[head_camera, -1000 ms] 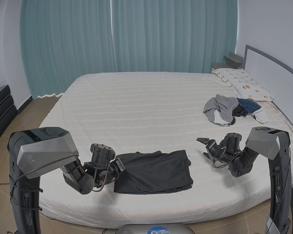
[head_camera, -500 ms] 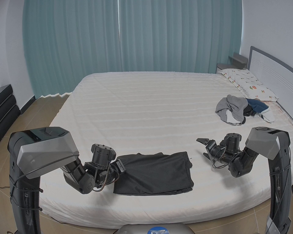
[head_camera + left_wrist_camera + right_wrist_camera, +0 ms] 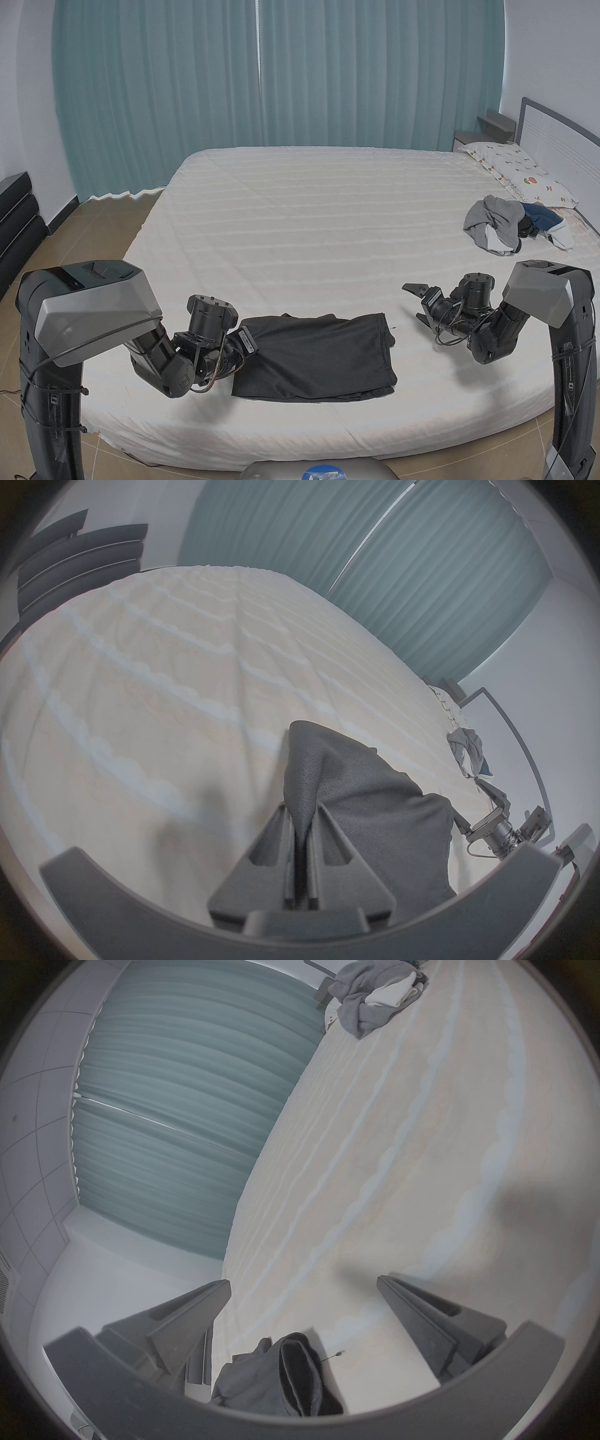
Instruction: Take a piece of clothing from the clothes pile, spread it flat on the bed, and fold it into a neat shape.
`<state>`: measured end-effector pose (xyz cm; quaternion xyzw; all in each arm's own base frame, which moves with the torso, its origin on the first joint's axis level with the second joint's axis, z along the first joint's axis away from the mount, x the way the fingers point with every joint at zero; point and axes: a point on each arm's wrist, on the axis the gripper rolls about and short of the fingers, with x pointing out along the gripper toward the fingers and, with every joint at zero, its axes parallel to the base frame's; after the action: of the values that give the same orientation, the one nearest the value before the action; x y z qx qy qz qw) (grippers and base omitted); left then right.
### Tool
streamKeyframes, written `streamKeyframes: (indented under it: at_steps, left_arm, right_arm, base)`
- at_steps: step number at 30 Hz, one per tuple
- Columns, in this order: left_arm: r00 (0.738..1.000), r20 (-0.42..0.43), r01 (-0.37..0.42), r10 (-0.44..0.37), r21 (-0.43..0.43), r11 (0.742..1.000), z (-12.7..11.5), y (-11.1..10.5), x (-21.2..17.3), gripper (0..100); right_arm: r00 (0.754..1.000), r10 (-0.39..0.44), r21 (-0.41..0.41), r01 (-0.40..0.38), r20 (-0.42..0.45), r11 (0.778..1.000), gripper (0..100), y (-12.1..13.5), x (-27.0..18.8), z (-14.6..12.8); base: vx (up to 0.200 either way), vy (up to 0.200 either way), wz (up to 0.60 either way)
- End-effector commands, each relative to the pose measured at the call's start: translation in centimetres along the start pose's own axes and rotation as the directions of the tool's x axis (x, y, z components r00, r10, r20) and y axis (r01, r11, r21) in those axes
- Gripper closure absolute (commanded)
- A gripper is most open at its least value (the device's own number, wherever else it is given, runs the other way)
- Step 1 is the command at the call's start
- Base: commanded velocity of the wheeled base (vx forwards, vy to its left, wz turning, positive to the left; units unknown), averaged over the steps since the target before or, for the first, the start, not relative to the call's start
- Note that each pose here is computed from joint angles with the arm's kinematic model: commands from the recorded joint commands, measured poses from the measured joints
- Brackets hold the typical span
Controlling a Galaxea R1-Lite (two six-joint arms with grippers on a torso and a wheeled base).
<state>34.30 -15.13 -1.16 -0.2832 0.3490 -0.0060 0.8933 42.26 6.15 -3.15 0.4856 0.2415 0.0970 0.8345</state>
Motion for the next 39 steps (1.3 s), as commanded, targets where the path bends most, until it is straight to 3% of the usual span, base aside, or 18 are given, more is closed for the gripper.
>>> streamKeyframes:
  at_steps: [1, 15, 16, 29, 33, 36, 39]
  left_arm:
    - [1.000, -0.001, -0.001, 0.001, 0.000, 1.000, 0.0, 0.1, 0.1, 100]
    - [1.000, -0.022, -0.004, 0.004, -0.002, 1.000, -0.4, 0.0, 0.3, 100]
    - [1.000, -0.023, -0.003, 0.003, 0.000, 1.000, -0.5, 0.0, 0.3, 0]
    - [1.000, -0.023, -0.014, 0.014, 0.003, 1.000, -0.4, 0.2, -0.1, 0]
    - [0.999, 0.041, 0.003, -0.002, -0.018, 1.000, 2.5, -0.3, -1.9, 0]
    - [0.997, 0.075, 0.016, -0.015, -0.020, 1.000, 4.5, -0.8, -3.7, 0]
    - [0.995, 0.098, 0.021, -0.019, -0.020, 1.000, 5.1, -1.0, -5.2, 0]
  right_arm:
    - [1.000, 0.000, 0.000, 0.000, -0.001, 1.000, 0, 0.0, 0.0, 0.0]
    - [1.000, 0.000, 0.000, 0.000, -0.001, 1.000, 0, 0.0, 0.0, 0.0]
    - [1.000, 0.000, 0.000, 0.000, -0.001, 1.000, 0, 0.0, 0.0, 0.0]
    - [1.000, 0.005, -0.014, -0.004, 0.020, 1.000, 0, 0.6, -0.3, 0.2]
    - [1.000, 0.007, -0.042, -0.006, 0.021, 0.999, 0, 1.9, -1.4, 0.6]
    - [1.000, 0.009, -0.122, -0.007, 0.019, 0.992, 0, 3.6, -2.8, 0.9]
    - [0.998, -0.007, -0.197, 0.018, 0.057, 0.980, 0, 5.0, -4.8, 1.5]
  base:
    - [0.000, 0.200, 0.00]
    - [0.000, 0.014, 0.00]
    - [0.000, 0.000, 0.00]
    - [0.000, 0.000, 0.00]
    - [0.000, 0.000, 0.00]
    - [0.000, 0.000, 0.00]
    - [0.000, 0.000, 0.00]
